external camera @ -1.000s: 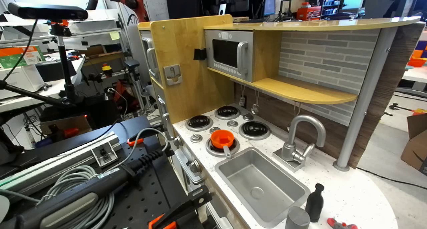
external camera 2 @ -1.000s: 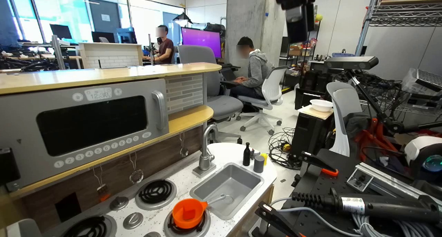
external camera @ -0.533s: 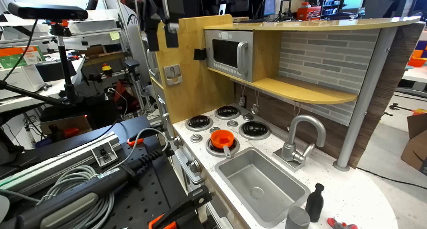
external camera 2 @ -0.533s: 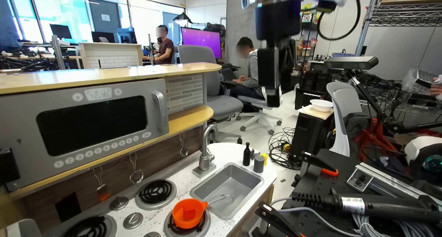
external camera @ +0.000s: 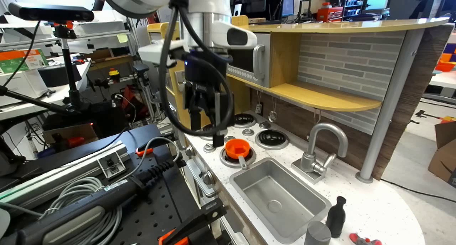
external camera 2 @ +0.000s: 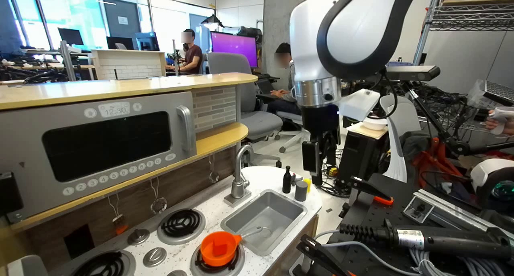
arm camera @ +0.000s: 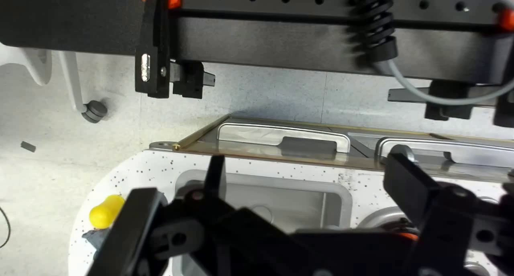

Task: Pick the grey object on the counter and put it on the stove

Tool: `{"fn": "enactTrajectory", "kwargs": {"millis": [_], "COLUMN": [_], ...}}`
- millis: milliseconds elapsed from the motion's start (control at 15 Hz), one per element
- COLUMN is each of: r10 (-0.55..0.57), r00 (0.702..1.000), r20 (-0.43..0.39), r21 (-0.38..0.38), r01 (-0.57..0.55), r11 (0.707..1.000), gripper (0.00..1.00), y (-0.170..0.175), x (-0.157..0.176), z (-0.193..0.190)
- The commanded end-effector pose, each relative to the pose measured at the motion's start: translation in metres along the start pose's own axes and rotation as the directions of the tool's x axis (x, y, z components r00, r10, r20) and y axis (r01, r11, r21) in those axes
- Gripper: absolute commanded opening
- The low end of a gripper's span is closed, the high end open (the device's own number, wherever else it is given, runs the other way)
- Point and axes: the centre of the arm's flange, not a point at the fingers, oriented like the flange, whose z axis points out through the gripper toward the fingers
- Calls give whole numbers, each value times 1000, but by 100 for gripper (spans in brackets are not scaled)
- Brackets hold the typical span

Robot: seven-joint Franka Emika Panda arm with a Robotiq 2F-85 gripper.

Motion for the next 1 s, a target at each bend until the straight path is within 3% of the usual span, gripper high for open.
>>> {"fn": "enactTrajectory", "kwargs": {"millis": [0, 933], "r10": [26, 185], "r00": [1000, 982], "r20": [-9, 29], "r21": [3, 91], "r01": [-26, -187], "r11": [1000, 978], "gripper": [100, 100], "y": [21, 107], "x": [28, 77], "z": [43, 123]}}
